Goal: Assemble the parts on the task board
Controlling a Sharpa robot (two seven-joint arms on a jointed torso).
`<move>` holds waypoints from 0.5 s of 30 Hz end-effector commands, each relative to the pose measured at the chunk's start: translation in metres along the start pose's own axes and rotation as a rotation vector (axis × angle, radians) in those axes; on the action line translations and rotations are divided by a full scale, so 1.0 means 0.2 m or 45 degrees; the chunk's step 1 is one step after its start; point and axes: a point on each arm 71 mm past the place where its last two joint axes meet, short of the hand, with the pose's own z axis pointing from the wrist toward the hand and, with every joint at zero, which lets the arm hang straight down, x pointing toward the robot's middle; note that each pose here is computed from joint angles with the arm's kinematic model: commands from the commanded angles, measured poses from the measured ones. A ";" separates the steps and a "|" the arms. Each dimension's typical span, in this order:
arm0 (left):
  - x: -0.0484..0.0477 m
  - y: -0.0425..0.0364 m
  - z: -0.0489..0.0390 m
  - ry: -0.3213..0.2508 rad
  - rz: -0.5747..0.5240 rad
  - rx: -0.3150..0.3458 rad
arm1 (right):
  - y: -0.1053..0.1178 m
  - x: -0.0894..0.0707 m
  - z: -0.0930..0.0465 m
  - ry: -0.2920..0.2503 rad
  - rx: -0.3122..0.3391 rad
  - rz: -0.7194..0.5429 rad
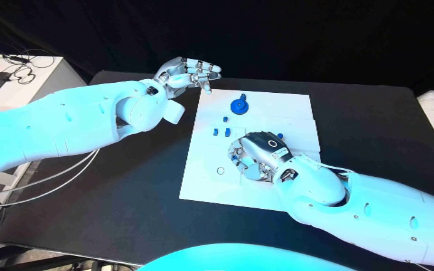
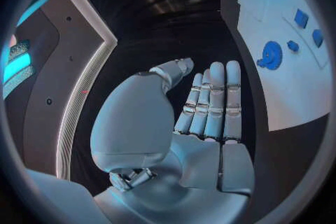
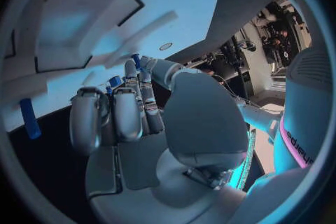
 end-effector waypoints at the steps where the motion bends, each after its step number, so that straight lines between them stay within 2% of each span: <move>1: 0.011 -0.004 0.002 0.022 -0.015 0.002 | 0.02 0.02 0.00 0.027 -0.032 0.010; 8: 0.012 -0.003 0.002 0.025 -0.016 -0.002 | 0.00 0.04 0.01 0.088 -0.001 -0.015; 15: 0.014 -0.003 0.003 0.028 -0.017 -0.005 | -0.01 0.04 0.01 0.110 0.014 -0.025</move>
